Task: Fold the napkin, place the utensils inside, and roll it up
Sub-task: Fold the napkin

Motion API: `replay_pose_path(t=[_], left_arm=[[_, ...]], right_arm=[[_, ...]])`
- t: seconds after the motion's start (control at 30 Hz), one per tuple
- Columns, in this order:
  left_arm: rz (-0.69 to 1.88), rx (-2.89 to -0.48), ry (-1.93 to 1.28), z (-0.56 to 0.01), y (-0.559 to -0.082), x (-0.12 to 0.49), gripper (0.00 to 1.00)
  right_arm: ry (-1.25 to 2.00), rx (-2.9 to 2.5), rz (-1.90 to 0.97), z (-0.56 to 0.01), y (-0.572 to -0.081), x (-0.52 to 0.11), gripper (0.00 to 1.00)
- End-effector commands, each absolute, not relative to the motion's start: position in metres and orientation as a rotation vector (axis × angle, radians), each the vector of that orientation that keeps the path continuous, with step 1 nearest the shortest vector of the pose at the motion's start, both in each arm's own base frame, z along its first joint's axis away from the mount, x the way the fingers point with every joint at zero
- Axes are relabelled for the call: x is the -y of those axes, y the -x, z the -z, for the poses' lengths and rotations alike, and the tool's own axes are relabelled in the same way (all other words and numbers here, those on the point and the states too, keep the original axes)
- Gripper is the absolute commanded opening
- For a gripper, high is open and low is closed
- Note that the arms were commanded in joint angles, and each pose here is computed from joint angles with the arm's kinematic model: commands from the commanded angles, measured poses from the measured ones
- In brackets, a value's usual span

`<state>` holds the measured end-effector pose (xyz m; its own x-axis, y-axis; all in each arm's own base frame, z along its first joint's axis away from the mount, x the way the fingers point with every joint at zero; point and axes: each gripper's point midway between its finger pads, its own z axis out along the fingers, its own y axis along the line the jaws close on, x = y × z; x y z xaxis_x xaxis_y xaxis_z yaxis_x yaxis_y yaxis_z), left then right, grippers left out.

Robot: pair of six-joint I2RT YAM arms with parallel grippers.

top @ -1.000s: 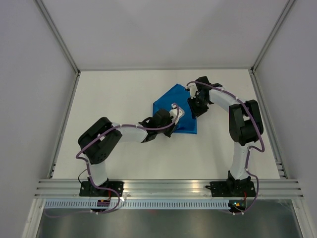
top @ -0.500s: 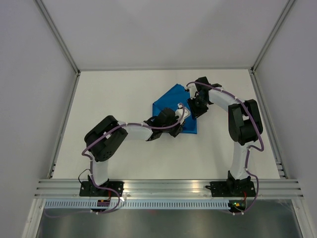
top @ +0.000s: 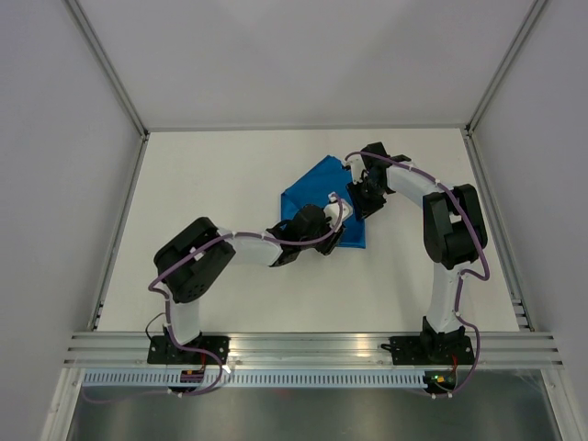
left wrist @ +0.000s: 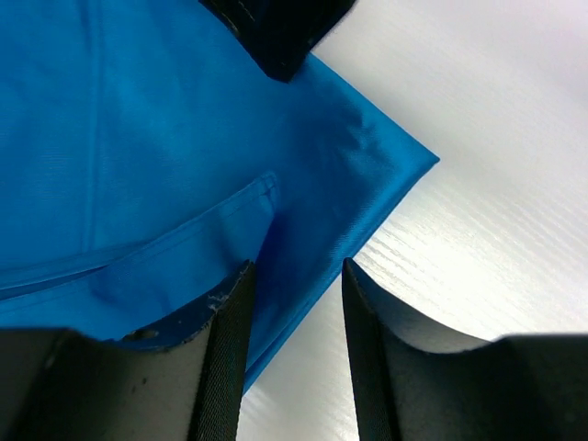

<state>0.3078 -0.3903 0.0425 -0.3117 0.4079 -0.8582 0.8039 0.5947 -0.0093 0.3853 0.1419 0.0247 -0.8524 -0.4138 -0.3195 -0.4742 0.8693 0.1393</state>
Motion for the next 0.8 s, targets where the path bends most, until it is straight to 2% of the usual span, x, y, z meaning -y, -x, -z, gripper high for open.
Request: replay_pose_path(t=[0.0, 0.27, 0.4, 0.77], left_arm=[[0.547, -1.799, -0.799, -0.104, -0.327, 0.393, 0.49], [0.449, -1.788, -0.740, -0.114, -0.336, 0.383, 0.56], [0.361, -1.840, -0.838, -0.081, -0.336, 0.386, 0.56], [0.160, -1.874, -0.857, -0.052, -0.347, 0.395, 0.57]], right_arm=[[0.662, -2.751, -0.259, -0.032, -0.391, -0.139, 0.36], [0.669, -2.753, -0.260, -0.032, -0.389, -0.138, 0.36], [0.667, -2.750, -0.262, -0.033, -0.390, -0.138, 0.36], [0.673, -2.750, -0.260, -0.034, -0.388, -0.138, 0.36]])
